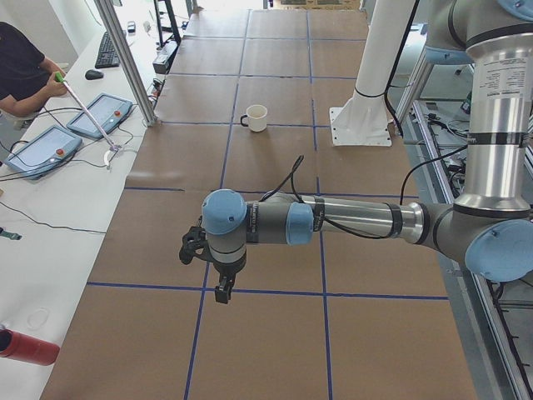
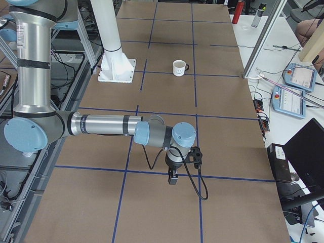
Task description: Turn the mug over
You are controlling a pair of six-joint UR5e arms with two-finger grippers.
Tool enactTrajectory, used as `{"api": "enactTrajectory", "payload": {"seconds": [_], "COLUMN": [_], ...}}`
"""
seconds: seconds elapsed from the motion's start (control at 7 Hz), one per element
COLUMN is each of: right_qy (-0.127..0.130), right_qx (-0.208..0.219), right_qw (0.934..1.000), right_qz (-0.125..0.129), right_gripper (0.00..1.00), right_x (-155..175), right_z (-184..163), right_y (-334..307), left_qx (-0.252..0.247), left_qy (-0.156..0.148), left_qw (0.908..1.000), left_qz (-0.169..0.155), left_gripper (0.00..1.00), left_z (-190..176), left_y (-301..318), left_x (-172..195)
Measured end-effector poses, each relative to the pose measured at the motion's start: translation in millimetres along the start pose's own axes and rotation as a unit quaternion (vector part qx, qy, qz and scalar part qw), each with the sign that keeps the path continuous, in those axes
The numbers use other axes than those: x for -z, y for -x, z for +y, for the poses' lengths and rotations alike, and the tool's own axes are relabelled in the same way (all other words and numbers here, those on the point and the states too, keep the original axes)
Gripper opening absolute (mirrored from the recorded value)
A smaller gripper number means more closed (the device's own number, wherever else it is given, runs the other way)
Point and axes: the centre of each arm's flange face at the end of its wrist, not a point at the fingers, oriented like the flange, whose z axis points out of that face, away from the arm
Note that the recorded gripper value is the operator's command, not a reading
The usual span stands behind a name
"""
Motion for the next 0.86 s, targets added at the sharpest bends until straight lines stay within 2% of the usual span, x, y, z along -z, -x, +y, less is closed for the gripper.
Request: {"api": "enactTrajectory", "payload": {"seconds": [0.86], "right_qy": [0.000], "right_qx": [0.000], "right_qw": [1.0000], "right_qz": [0.000], "right_gripper": [1.00], "right_x": [0], "right_z": [0], "right_y": [0], "left_qx": [0.024], "left_qy": [0.016], "left_qw": [0.9995], "left_qz": [0.012], "left_gripper": [1.00], "left_z": [5], "left_y": [9], "left_x": [-12]}}
